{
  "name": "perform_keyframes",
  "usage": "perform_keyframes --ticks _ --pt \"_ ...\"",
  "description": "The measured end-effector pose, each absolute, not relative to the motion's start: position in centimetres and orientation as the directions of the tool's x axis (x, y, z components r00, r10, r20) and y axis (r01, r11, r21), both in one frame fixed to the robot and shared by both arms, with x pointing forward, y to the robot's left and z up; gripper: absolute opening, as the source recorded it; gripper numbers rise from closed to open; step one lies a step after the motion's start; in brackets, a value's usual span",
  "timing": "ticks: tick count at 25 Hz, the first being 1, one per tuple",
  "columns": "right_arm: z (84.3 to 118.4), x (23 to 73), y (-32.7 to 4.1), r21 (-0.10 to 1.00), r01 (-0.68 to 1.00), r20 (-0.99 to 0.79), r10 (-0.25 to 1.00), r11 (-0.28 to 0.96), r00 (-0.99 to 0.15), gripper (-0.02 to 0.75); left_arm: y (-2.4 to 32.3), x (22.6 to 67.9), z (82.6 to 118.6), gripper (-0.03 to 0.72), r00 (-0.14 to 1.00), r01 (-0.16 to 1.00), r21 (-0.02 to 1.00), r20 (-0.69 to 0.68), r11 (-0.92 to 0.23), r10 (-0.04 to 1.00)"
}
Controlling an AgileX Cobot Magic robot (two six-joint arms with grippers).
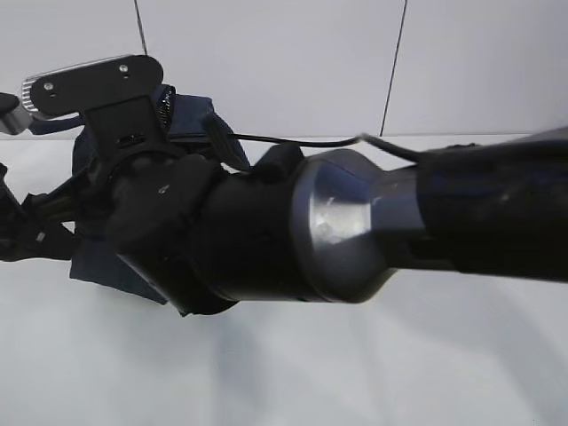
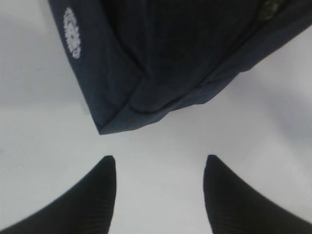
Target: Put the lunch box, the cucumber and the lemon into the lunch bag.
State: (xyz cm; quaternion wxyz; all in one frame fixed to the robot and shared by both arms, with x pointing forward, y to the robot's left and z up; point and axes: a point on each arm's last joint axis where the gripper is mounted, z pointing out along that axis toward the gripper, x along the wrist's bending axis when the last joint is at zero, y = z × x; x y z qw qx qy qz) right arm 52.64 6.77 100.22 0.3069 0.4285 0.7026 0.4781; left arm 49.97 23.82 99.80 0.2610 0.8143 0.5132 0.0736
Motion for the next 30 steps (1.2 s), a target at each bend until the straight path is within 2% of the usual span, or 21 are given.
perform_keyframes --ticks 5,11,16,18,20,21,23,25,30 --pt "100.2 52.7 6.7 0.936 0.309 -0.020 0.900 0.171 -0.436 -0.013 23.7 50.9 99.4 0.419 0.492 0.753 0.554 -0.114 -0.356 0.863" --pt "100.2 52.7 6.7 0.936 0.309 -0.020 0.900 0.171 -0.436 -0.013 23.1 51.6 98.2 0.419 0.512 0.749 0.563 -0.155 -0.351 0.845" --pt "100.2 52.7 6.7 0.936 0.310 -0.019 0.900 0.170 -0.436 -0.013 22.7 52.1 98.3 0.405 0.540 0.705 0.618 -0.151 -0.347 0.828" --pt "100.2 52.7 6.7 0.936 0.310 -0.018 0.900 0.169 -0.436 -0.013 22.7 52.2 98.2 0.337 0.542 0.703 0.621 -0.153 -0.346 0.826" --pt "100.2 52.7 6.7 0.936 0.310 -0.018 0.900 0.169 -0.436 -0.013 22.7 52.2 98.3 0.216 0.543 0.699 0.626 -0.148 -0.348 0.827" --pt "100.2 52.7 6.7 0.936 0.310 -0.018 0.900 0.169 -0.436 -0.013 22.7 52.2 98.3 0.131 0.544 0.698 0.626 -0.147 -0.348 0.826" --pt "100.2 52.7 6.7 0.936 0.310 -0.018 0.900 0.169 -0.436 -0.013 22.7 52.3 98.3 0.042 0.545 0.698 0.626 -0.148 -0.348 0.826" --pt "100.2 52.7 6.7 0.936 0.310 -0.018 0.900 0.169 -0.436 -0.013 22.7 52.3 98.3 0.008 0.545 0.698 0.626 -0.148 -0.348 0.826" --pt "100.5 52.9 6.7 0.939 0.303 -0.016 0.901 0.163 -0.434 -0.013 22.7 52.2 98.3 -0.004 0.546 0.699 0.625 -0.152 -0.348 0.824"
